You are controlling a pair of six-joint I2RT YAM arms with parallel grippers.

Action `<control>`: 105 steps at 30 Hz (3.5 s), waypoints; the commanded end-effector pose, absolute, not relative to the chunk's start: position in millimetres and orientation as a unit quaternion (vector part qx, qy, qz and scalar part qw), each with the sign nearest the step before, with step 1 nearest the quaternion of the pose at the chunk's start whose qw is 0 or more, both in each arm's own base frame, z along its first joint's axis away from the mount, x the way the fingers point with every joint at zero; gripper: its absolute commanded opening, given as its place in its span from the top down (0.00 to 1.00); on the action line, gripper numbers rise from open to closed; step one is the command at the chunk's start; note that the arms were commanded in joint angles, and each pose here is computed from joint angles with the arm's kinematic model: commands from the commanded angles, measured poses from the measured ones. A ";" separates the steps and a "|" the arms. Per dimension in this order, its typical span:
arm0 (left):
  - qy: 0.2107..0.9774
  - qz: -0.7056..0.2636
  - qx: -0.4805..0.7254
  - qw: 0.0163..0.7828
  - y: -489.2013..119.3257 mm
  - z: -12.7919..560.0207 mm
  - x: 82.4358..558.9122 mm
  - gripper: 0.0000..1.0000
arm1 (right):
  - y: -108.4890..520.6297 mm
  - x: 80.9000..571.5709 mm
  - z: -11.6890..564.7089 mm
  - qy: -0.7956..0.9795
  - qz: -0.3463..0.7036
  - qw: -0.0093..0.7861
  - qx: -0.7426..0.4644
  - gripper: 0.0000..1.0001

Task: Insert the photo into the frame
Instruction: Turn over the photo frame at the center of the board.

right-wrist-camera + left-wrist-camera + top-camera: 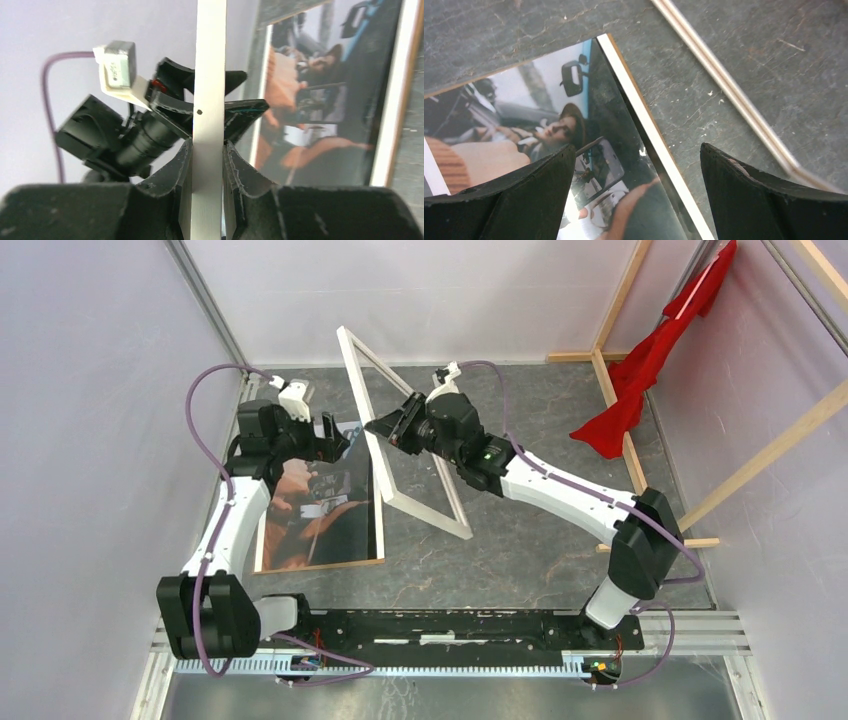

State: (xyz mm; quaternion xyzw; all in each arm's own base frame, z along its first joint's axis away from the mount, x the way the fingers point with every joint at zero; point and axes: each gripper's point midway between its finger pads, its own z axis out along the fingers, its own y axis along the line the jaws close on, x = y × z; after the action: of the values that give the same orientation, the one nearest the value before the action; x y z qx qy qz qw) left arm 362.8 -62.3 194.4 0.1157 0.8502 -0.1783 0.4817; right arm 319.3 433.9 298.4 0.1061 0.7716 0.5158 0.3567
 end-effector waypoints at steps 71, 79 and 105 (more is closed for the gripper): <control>0.878 -0.080 0.218 0.420 -145.4 109.9 401.2 0.00 | 251.6 352.0 339.9 0.765 0.496 0.403 0.082 0.40; 0.879 -0.052 0.232 0.413 -135.8 99.3 399.2 0.00 | 213.1 358.2 287.6 0.825 0.377 0.416 0.061 0.40; 0.878 -0.034 0.260 0.399 -128.7 95.7 391.0 0.00 | 125.8 354.4 124.9 0.913 0.123 0.388 -0.024 0.58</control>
State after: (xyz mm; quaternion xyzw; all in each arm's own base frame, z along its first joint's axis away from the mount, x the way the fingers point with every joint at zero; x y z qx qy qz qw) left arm 388.5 -130.1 88.1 0.2388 0.8890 -0.0440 0.3883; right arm 338.0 144.7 128.3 -0.0105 0.9164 0.1825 0.3562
